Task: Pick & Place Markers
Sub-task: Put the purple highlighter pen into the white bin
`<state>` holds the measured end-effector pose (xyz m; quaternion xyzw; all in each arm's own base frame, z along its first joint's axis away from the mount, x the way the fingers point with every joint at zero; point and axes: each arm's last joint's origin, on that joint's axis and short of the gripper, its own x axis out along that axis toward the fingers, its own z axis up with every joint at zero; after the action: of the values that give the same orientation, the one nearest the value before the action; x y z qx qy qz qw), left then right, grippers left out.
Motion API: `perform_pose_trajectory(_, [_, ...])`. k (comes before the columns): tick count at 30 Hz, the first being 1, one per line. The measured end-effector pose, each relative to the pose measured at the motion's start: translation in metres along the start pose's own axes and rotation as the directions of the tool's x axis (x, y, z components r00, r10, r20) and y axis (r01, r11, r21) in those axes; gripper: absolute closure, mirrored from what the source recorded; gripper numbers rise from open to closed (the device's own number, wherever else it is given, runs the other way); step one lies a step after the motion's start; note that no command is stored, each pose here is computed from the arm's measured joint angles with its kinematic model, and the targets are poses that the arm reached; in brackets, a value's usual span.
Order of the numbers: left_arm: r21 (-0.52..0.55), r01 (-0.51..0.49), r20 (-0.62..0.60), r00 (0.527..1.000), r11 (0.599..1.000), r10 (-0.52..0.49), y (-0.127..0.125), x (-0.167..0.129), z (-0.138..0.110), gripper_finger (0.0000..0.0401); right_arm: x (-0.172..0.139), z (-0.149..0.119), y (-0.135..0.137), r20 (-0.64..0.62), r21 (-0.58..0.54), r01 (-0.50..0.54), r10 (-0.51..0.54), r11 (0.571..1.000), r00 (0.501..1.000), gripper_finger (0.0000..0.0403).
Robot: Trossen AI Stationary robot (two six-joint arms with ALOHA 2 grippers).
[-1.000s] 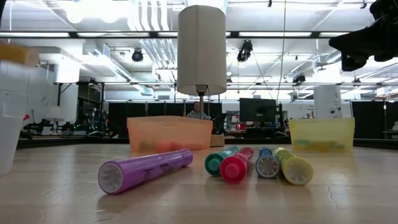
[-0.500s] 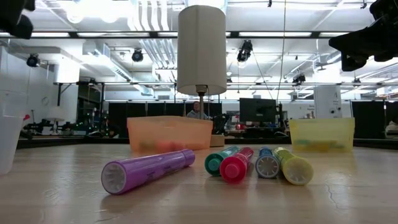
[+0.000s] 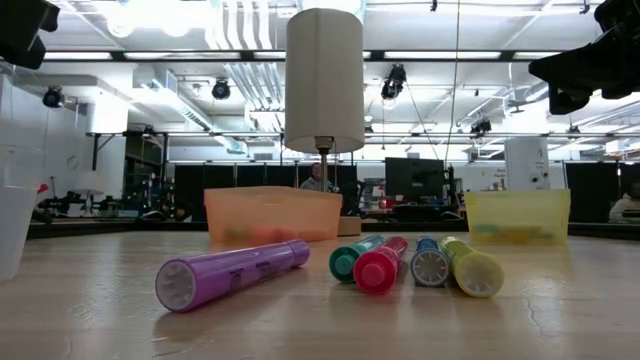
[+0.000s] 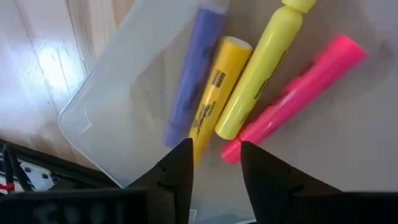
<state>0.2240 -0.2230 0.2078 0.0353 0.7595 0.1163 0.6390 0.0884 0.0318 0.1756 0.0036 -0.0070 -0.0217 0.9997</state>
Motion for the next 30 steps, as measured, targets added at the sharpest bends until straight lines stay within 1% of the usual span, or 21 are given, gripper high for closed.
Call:
perform_pose_trajectory(3, [-0.017, 0.001, -0.001, 1.000, 1.000, -0.001, 0.001, 0.000, 0.001, 0.0265, 0.000, 0.000, 0.000, 0.000, 0.000, 0.000, 0.000, 1.000, 1.000, 0.0394])
perform_pose_trajectory(8, [-0.021, -0.003, -0.005, 1.000, 1.000, 0.003, 0.001, -0.001, 0.001, 0.0264, 0.000, 0.000, 0.000, 0.000, 0.000, 0.000, 0.000, 1.000, 1.000, 0.0394])
perform_pose_trajectory(19, [-0.075, -0.002, -0.010, 1.000, 0.997, 0.002, 0.006, -0.018, 0.004, 0.0263, 0.000, 0.000, 0.000, 0.000, 0.000, 0.000, 0.000, 1.000, 1.000, 0.0394])
perform_pose_trajectory(25, [-0.179, 0.088, 0.054, 0.995, 0.980, -0.079, 0.009, -0.028, 0.020, 0.0263, 0.000, 0.000, 0.000, 0.000, 0.000, 0.000, 0.000, 1.000, 1.000, 0.0394])
perform_pose_trajectory(30, [-0.309, 0.143, 0.112, 0.987, 0.940, -0.113, 0.019, -0.039, 0.037, 0.0263, 0.000, 0.000, 0.000, 0.000, 0.000, 0.000, 0.000, 1.000, 1.000, 0.0394])
